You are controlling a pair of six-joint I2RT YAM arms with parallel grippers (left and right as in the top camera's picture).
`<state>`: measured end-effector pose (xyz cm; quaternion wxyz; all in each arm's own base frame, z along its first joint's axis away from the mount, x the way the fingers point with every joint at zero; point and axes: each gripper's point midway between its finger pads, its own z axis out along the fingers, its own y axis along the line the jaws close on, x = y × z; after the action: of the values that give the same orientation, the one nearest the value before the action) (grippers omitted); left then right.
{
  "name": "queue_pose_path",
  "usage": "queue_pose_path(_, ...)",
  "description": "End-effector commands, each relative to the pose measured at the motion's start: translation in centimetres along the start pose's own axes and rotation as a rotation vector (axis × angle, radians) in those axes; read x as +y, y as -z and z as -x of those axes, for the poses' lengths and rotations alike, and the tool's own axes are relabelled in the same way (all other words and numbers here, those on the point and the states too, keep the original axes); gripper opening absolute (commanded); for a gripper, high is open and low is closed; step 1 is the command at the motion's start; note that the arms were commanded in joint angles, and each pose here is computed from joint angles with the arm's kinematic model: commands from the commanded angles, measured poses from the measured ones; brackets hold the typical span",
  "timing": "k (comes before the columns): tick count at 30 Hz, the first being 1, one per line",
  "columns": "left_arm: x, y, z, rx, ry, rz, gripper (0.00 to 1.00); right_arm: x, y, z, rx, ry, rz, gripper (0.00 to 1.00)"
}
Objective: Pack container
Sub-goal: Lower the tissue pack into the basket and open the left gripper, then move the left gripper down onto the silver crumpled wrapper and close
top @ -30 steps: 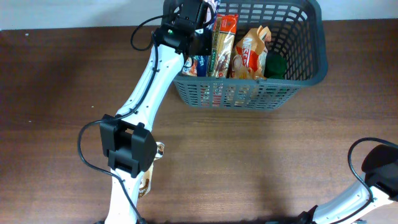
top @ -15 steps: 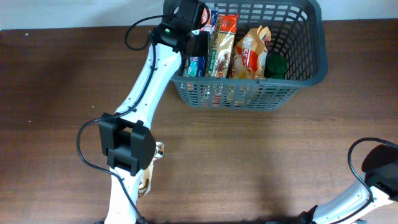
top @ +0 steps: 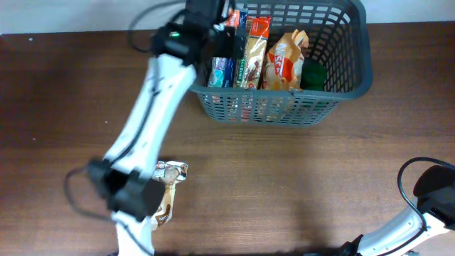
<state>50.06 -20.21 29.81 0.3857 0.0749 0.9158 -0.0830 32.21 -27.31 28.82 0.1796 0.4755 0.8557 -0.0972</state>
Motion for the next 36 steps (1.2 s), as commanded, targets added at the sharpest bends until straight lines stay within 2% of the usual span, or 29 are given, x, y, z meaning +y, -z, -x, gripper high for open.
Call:
queue_pose_path(1,3.9,10.5,4.7,-0.207,-0.053,0.088,0.99,-0.1,-0.2,0.0,0.003,-0.01,-0.004,0.99)
queue_pose_path(7,7.1,17.5,4.3,-0.255,-0.013,0.133,0.99,-0.1,-0.2,0.0,0.003,-0.01,-0.004,0.99)
queue_pose_path(12,7.6,21.2,2.0,-0.221,-0.008,0.135,0.99,-0.1,-0.2,0.0,0.003,-0.01,-0.004,0.99)
queue_pose_path(15,8.1,22.2,-1.5,-0.106,0.033,0.149,0.99,-0.1,-0.2,0.0,0.003,-0.01,-0.004,0.99)
queue_pose_path(20,9.7,22.0,-9.2,0.191,0.19,0.251,0.99,-0.1,-0.2,0.0,0.003,-0.01,-0.004,0.99)
queue_pose_path(24,8.5,20.9,-12.2,0.297,0.258,0.191,0.99,-0.1,-0.2,0.0,0.003,-0.01,-0.004,0.99)
queue_pose_path(29,9.0,20.2,-17.1,0.426,0.308,0.23,0.99,-0.1,-0.2,0.0,0.003,-0.01,-0.004,0.99)
queue_pose_path(36,10.2,20.8,-26.1,0.572,0.348,0.3,0.99,-0.1,-0.2,0.0,0.003,-0.01,-0.004,0.99)
